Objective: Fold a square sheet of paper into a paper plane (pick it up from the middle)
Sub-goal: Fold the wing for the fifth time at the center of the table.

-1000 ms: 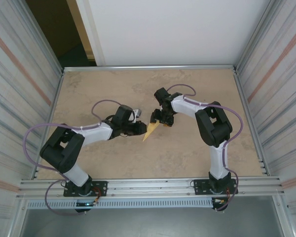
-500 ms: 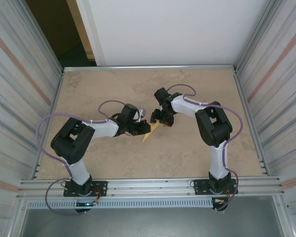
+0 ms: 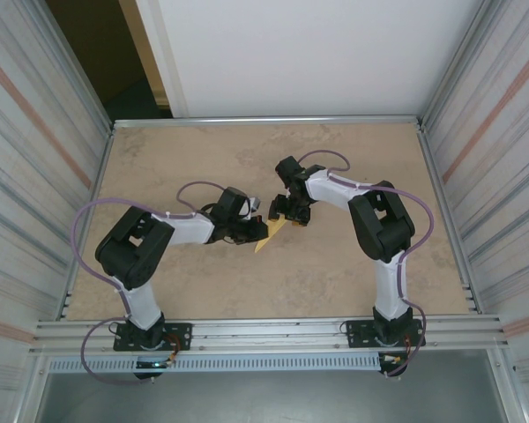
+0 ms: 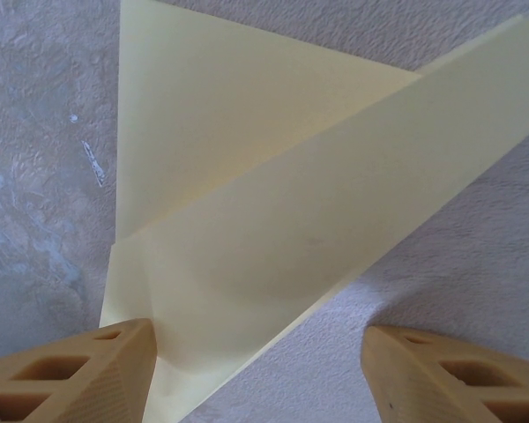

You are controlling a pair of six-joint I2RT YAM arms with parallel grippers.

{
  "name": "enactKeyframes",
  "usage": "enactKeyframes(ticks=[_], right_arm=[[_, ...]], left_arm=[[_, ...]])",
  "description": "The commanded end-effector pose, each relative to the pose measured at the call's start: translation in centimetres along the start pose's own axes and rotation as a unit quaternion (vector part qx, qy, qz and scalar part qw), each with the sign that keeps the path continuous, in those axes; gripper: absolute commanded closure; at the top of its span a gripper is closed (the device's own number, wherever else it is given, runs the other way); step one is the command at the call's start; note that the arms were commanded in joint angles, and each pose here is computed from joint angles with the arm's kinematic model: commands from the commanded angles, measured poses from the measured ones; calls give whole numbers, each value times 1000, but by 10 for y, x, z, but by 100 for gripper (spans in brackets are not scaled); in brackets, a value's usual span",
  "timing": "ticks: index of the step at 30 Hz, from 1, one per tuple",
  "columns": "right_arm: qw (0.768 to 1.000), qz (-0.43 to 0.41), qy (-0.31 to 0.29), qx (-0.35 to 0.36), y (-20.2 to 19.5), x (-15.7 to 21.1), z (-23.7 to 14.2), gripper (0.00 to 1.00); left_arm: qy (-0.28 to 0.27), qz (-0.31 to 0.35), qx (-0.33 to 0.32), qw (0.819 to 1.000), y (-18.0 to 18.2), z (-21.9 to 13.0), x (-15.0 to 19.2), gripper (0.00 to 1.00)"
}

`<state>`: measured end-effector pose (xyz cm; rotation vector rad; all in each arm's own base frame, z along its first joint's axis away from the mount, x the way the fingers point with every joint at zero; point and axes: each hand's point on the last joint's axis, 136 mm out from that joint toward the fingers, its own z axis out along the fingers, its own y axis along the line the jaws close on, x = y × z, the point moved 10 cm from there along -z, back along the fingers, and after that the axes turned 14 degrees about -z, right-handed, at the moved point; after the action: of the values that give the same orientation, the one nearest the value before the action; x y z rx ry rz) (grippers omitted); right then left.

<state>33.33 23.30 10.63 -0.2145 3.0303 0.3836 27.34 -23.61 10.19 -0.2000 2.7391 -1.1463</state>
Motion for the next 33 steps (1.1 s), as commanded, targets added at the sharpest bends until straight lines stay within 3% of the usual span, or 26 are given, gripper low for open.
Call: enactKeyframes(ticks=[1, 21, 24, 28, 33], right_arm=[[994, 12, 85, 69, -34, 29, 82, 34], [995, 12, 80, 56, -30, 27, 74, 34], [998, 14, 57, 26, -27, 18, 50, 35], [999, 8, -19, -34, -23, 1, -11, 34], [987, -11, -106, -124, -29, 3, -65, 35]], left_arm=[[-2, -8, -12, 1000, 3, 3, 1, 93], [10, -26, -42, 999, 21, 11, 9, 94], [12, -28, -53, 998, 25, 11, 11, 94], [14, -31, -64, 997, 30, 11, 13, 95], [13, -33, -70, 997, 32, 11, 14, 95]])
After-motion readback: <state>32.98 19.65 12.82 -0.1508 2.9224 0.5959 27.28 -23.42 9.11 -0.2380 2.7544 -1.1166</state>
